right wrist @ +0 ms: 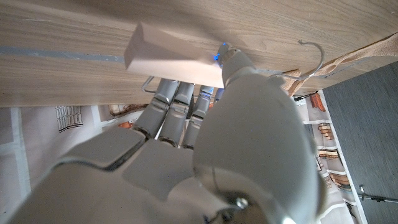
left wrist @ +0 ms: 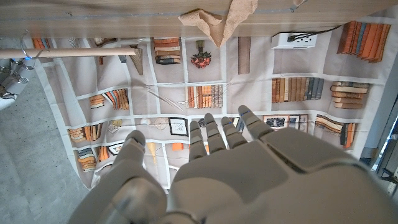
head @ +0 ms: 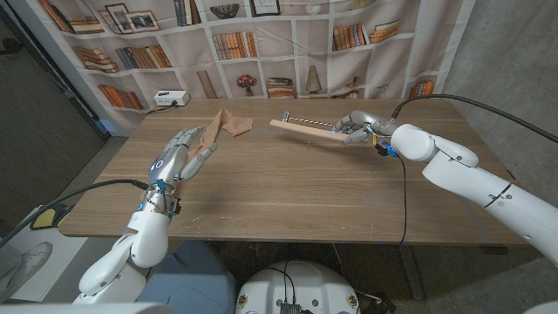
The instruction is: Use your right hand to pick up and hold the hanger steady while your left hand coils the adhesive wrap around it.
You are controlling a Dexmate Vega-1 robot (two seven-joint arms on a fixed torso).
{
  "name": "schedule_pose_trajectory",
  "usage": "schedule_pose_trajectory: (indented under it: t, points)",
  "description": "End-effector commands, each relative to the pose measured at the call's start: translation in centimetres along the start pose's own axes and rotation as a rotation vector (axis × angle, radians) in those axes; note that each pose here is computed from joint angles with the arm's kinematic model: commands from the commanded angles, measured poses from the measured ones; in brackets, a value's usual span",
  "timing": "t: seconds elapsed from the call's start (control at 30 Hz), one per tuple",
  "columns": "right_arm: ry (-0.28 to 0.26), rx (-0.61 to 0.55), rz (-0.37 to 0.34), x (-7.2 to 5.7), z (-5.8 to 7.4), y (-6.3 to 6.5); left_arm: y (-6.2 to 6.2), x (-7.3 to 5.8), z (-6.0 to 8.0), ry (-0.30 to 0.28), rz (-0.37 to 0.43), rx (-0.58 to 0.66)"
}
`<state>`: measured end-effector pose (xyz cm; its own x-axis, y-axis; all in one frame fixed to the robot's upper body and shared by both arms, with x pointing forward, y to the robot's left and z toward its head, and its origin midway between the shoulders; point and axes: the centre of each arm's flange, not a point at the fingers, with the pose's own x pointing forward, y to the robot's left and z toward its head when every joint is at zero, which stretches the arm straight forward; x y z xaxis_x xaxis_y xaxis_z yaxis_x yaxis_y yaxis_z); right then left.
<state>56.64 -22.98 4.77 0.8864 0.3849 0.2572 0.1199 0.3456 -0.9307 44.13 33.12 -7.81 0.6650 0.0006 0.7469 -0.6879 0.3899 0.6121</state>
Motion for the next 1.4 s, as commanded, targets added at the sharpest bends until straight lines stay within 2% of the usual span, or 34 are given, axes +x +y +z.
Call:
schedule_pose_trajectory:
  t: [0.03, 0.3, 0.57, 1.0, 1.4]
  points:
    - [-0.006, -0.008, 0.0, 0.0, 0.3, -0.1, 1.3, -0.9, -0.6, 0.023, 0.03, 0.062]
    - [-0.013, -0.005, -0.001, 0.0, 0.4, -0.1, 1.8, -1.8, -0.8, 0.057, 0.044, 0.099]
    - [-0.023, -0.001, -0.002, -0.1, 0.6, 0.0, 1.8, -2.6, -1.2, 0.094, 0.049, 0.11]
    - [-0.029, 0.013, 0.004, -0.1, 0.9, 0.0, 2.0, -3.6, -2.3, 0.167, 0.061, 0.113]
    - [-0.034, 0.014, 0.002, -0.1, 1.4, 0.0, 2.4, -4.4, -3.3, 0.2, 0.069, 0.111]
